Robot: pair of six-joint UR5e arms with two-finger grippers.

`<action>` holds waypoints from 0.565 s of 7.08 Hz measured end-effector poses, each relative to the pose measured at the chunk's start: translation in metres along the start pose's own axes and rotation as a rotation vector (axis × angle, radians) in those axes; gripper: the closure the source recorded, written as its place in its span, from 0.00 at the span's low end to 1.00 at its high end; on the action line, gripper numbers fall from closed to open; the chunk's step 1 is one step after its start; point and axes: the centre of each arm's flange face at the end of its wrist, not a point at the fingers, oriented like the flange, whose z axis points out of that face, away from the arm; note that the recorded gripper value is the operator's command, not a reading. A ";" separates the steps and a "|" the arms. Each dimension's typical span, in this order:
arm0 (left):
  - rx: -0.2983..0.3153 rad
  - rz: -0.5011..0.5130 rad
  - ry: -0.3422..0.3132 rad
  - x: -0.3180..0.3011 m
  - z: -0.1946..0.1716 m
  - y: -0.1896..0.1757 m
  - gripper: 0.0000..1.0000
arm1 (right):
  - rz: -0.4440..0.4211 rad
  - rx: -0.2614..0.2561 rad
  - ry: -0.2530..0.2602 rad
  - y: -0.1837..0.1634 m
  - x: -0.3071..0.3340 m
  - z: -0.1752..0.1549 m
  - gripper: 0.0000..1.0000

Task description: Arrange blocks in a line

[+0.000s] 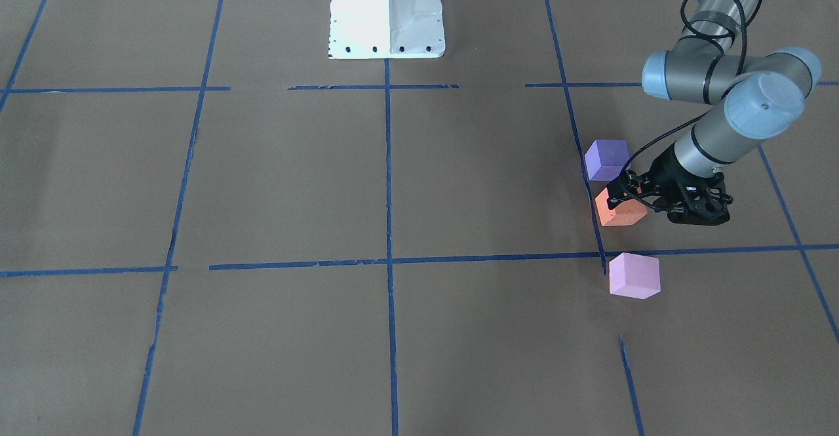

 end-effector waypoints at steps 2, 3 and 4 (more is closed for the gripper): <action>0.022 0.018 -0.028 -0.014 -0.035 -0.014 0.00 | 0.000 0.000 0.000 0.000 0.000 0.000 0.00; 0.031 0.039 -0.056 -0.024 -0.066 -0.022 0.00 | 0.000 0.000 0.000 0.000 0.000 0.000 0.00; 0.037 0.075 -0.092 -0.042 -0.102 -0.030 0.00 | 0.000 0.001 0.000 0.000 0.000 0.000 0.00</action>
